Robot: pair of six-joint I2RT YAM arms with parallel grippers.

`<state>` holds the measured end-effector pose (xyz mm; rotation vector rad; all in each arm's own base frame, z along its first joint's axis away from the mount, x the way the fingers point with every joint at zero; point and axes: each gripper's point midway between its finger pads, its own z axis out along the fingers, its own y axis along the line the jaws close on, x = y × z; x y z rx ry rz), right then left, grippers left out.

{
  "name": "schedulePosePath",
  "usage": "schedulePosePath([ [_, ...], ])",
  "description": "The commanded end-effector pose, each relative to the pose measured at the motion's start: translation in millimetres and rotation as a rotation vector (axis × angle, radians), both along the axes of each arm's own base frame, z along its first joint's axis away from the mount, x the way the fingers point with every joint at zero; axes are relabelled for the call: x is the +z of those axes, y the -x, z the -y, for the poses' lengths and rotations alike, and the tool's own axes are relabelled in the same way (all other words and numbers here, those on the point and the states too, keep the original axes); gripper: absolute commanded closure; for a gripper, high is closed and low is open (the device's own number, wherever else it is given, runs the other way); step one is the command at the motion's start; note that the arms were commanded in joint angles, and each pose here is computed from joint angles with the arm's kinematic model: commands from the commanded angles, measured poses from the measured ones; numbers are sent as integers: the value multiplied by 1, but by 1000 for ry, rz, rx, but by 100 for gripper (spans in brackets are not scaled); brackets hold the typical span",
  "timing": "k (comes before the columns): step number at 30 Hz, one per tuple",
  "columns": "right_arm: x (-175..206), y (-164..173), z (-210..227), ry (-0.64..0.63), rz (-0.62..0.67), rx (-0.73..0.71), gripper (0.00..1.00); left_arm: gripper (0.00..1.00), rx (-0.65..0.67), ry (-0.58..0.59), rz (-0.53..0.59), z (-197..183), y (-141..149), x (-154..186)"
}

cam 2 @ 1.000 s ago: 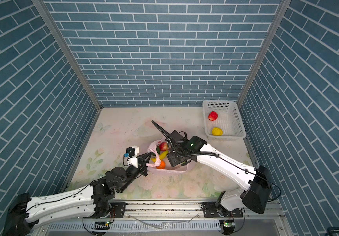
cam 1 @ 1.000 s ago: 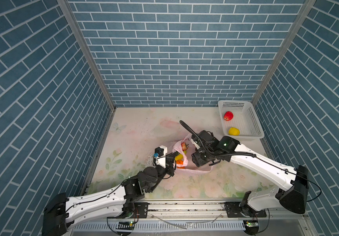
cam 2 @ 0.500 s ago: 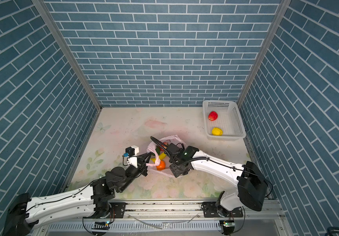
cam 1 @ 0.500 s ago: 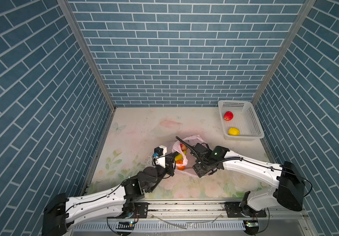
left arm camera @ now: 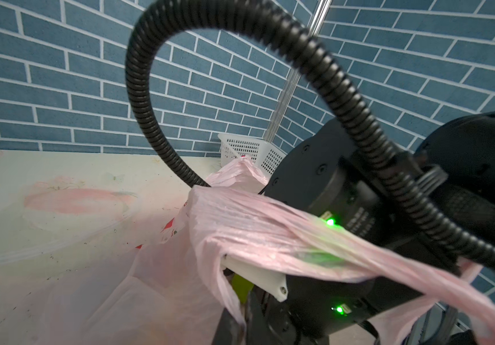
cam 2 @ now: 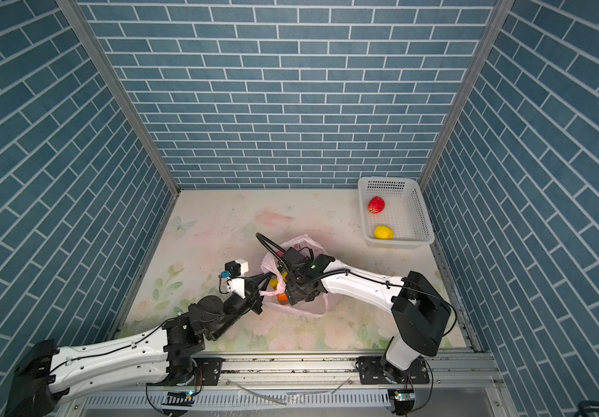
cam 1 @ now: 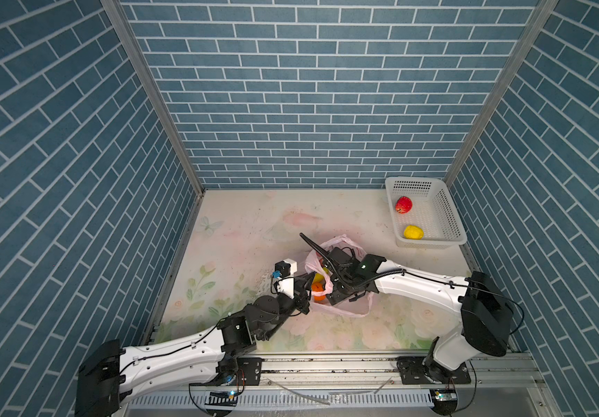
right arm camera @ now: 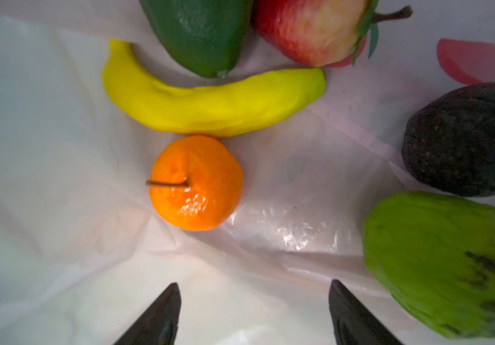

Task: Untie the knot of the plastic bag and take out the fruit
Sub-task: Pick up the fruit from the plastic bag.

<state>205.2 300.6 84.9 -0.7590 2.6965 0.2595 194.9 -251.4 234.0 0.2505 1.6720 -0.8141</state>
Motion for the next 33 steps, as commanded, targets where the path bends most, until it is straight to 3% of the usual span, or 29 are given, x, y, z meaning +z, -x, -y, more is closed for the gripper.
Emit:
schedulePosePath([
  [1, 0, -33, 10, 12, 102, -169, 21, 91, -4, 21, 4, -1, 0, -1],
  [4, 6, -51, 37, 110, 212, -258, 17, 91, -5, 24, 6, -2, 1, 0],
  [9, 5, -60, 81, 228, 209, -390, 14, 91, -18, 20, 4, -3, 4, -3],
  [18, 6, -72, 88, 229, 229, -426, 13, 91, -111, 10, -26, 20, 10, -15],
  [25, -20, -72, 102, 285, 203, -442, 11, 91, -137, 6, -30, 30, 10, -18],
  [33, -40, -80, 103, 261, 180, -439, 18, 91, -130, 0, -27, 28, 10, -18],
])
